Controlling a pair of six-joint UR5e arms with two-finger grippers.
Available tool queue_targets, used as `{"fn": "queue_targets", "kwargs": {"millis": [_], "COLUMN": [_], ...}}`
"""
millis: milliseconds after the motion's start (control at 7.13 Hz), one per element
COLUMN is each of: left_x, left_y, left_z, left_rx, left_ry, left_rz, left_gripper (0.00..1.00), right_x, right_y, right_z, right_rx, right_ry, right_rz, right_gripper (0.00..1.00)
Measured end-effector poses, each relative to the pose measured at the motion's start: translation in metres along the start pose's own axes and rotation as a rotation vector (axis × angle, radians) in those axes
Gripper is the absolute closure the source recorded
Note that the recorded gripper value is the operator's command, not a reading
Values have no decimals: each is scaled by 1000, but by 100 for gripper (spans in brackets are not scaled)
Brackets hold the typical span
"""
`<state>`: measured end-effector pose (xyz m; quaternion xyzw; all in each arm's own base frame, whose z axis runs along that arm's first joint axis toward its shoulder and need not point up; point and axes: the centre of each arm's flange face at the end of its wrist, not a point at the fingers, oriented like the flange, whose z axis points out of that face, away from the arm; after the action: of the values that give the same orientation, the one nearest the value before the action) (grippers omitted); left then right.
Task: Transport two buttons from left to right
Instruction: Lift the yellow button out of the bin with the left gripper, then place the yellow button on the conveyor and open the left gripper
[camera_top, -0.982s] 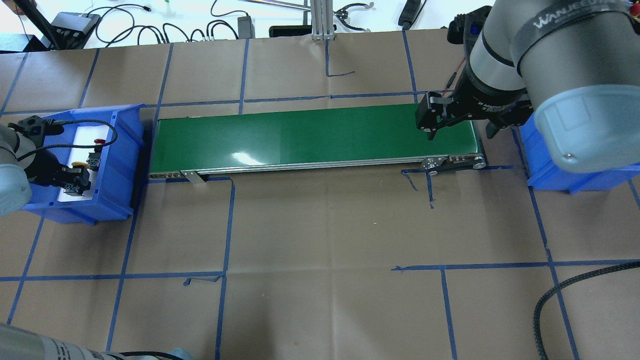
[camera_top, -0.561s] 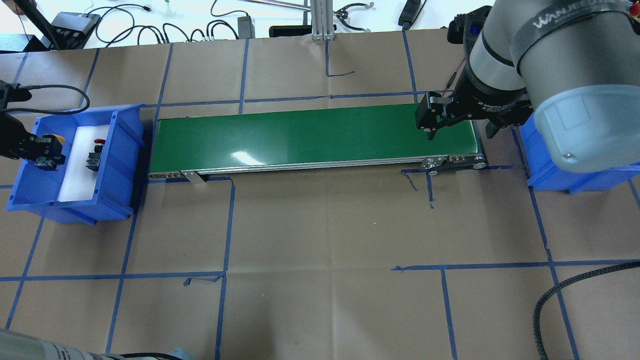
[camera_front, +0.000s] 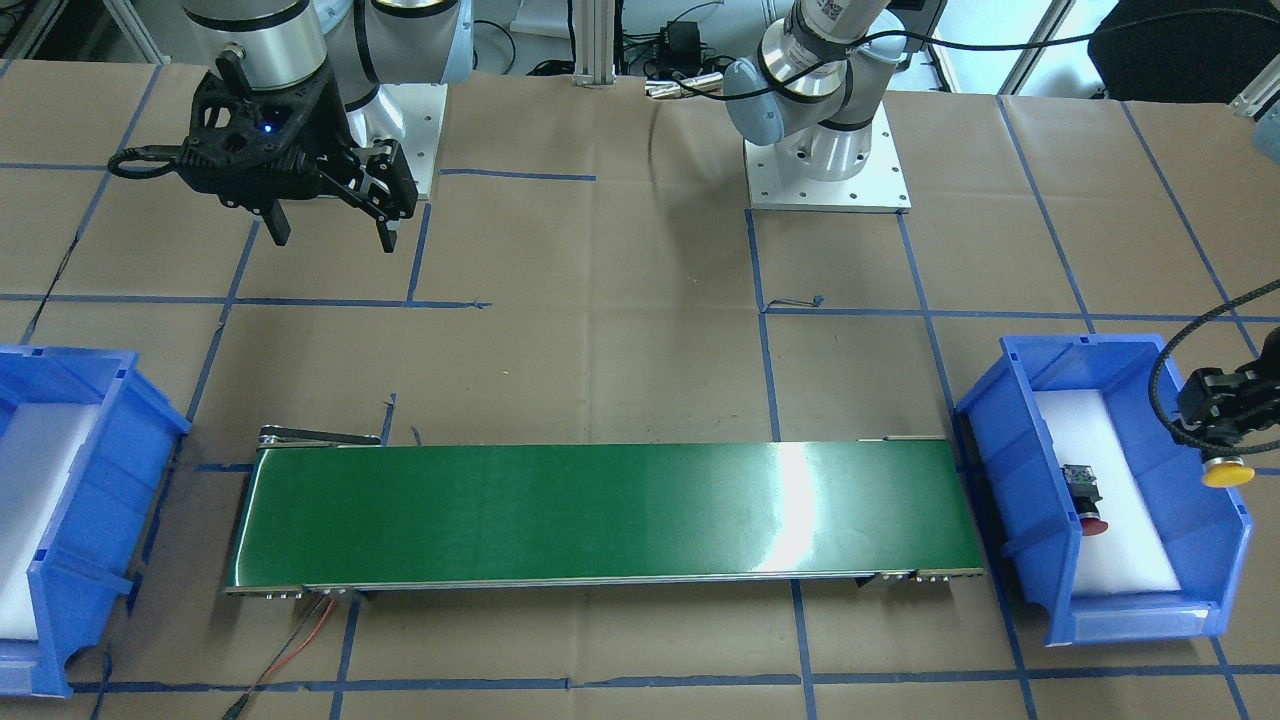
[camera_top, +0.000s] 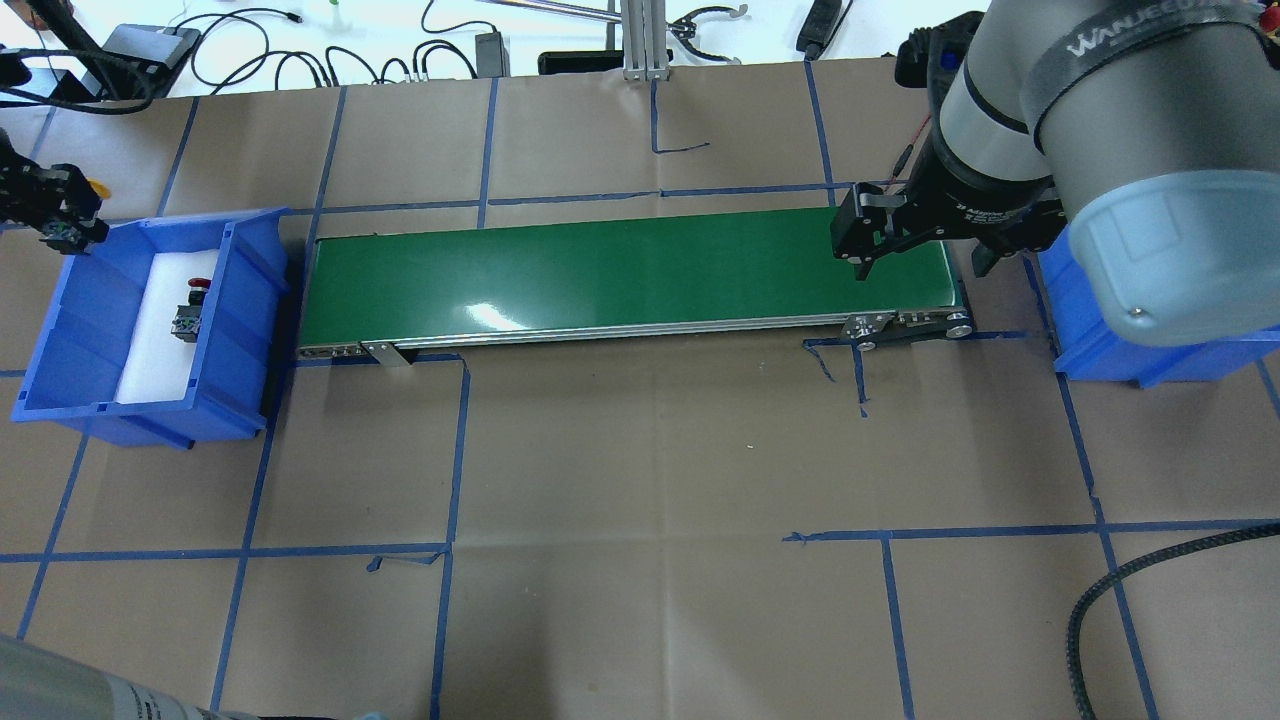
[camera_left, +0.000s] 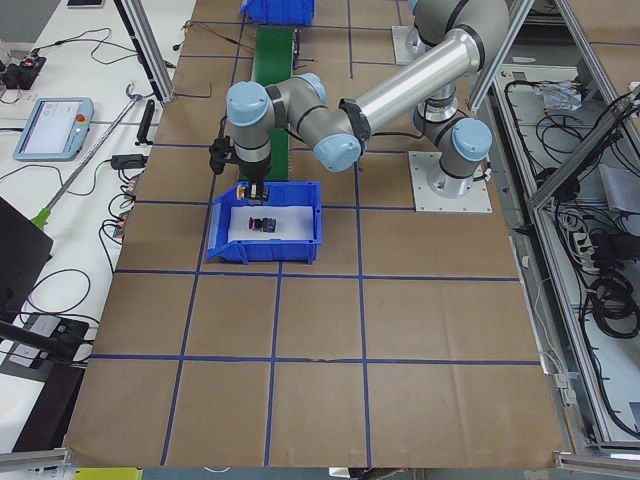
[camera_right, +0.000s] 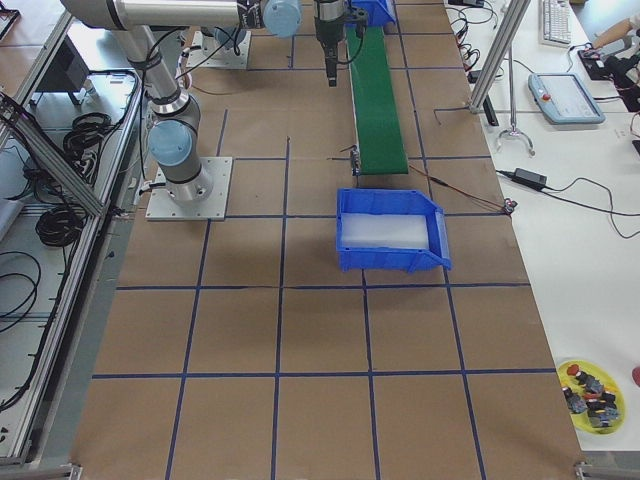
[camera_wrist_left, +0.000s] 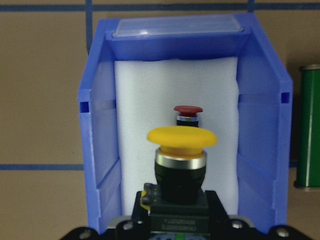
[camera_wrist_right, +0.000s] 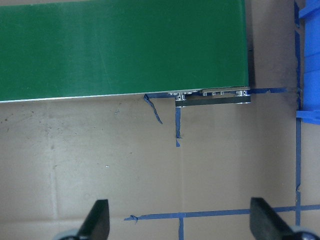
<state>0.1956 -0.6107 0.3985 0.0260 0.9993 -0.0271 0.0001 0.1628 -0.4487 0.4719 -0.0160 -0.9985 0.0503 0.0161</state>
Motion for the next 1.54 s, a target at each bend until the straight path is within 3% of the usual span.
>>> {"fn": "queue_targets", "kwargs": {"millis": [281,561,1122,1543], "left_x": [63,139,217,226], "left_y": [-30,-46,-46,-23], "left_z": [-2,12,84,142], "left_rx": [1,-17,-114,-57], "left_ry": [-2,6,15,4], "left_rz": [13,-37,-145,-196], "left_gripper": [93,93,93,88], "right_x": [0,0,0,0], "right_y": [0,0,0,0], "right_z": [0,0,1,0], "right_rx": [0,-1,-4,-3], "right_ry": [0,1,1,1], "right_rz": [-1,-1,-1,-1], "right_gripper": [0,0,0,0]}}
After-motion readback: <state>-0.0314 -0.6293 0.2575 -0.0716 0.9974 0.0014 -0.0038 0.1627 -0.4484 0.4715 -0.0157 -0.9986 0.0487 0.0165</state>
